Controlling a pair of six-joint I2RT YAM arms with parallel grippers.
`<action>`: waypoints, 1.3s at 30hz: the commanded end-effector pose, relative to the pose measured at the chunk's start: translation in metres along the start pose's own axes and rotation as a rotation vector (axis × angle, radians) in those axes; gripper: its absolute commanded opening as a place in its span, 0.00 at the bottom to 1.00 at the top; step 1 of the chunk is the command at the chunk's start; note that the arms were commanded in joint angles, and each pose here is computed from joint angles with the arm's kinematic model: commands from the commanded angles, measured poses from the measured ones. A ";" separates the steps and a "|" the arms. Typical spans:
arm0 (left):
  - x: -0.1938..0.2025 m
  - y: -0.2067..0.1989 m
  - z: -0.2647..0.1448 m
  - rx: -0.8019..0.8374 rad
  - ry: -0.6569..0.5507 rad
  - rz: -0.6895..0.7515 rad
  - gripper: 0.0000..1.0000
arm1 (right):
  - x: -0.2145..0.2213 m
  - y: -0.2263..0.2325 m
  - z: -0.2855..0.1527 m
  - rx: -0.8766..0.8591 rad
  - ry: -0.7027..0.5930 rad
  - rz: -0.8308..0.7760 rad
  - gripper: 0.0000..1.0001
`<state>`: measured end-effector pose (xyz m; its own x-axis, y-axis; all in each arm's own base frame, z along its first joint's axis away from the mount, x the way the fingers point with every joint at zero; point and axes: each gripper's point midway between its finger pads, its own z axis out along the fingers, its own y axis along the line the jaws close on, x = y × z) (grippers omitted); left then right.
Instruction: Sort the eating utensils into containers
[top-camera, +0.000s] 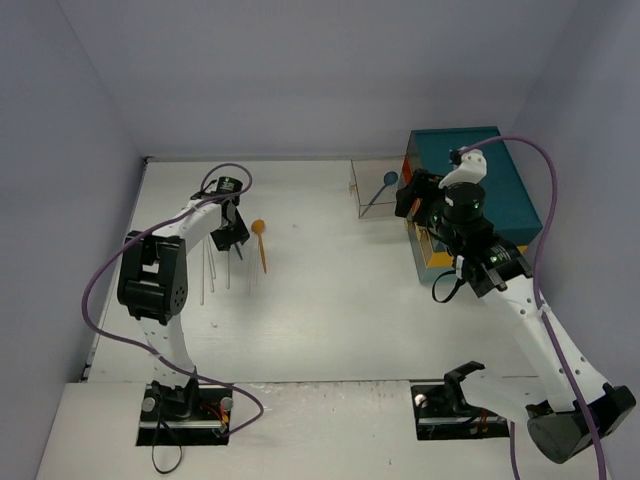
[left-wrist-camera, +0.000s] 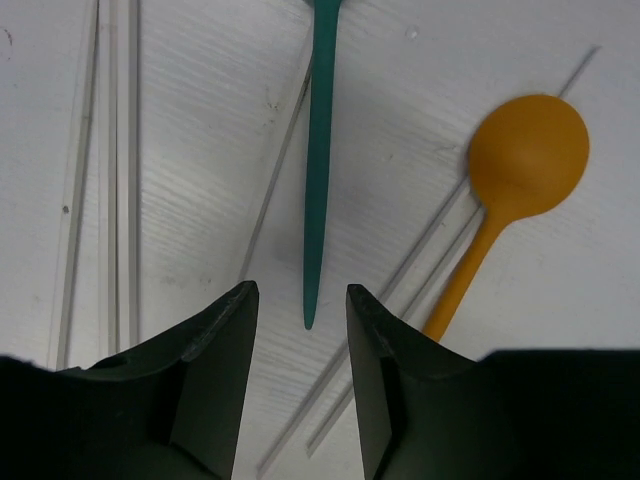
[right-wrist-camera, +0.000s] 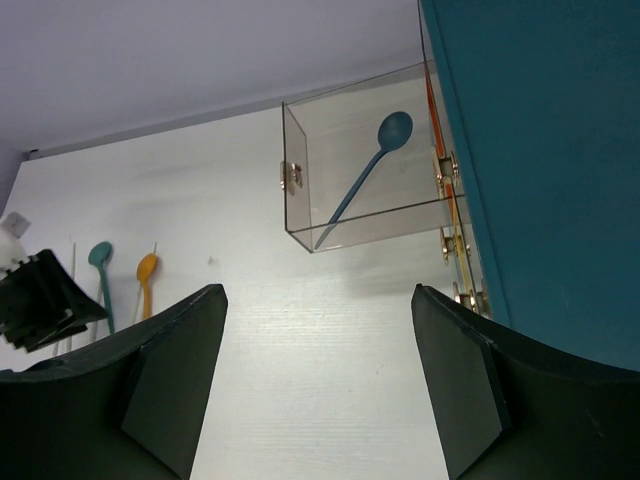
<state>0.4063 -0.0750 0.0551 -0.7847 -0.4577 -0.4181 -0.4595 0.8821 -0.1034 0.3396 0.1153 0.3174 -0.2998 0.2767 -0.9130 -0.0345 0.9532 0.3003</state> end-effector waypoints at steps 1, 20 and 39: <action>-0.029 -0.012 -0.001 0.025 -0.062 -0.046 0.37 | -0.007 0.005 -0.017 -0.050 -0.030 0.048 0.72; -0.045 -0.029 0.000 0.057 -0.084 0.049 0.00 | 0.007 0.023 -0.028 -0.165 0.046 0.033 0.73; 0.009 -0.166 -0.286 0.884 -0.486 0.525 0.00 | 0.005 0.145 -0.003 -0.501 0.177 0.007 0.73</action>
<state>0.3765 -0.2287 0.2986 -0.5339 -0.1013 -0.8395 0.3321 0.8879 -0.3184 0.3180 0.2319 0.3135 -0.5286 0.1665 -0.8324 -0.3852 0.8267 0.4100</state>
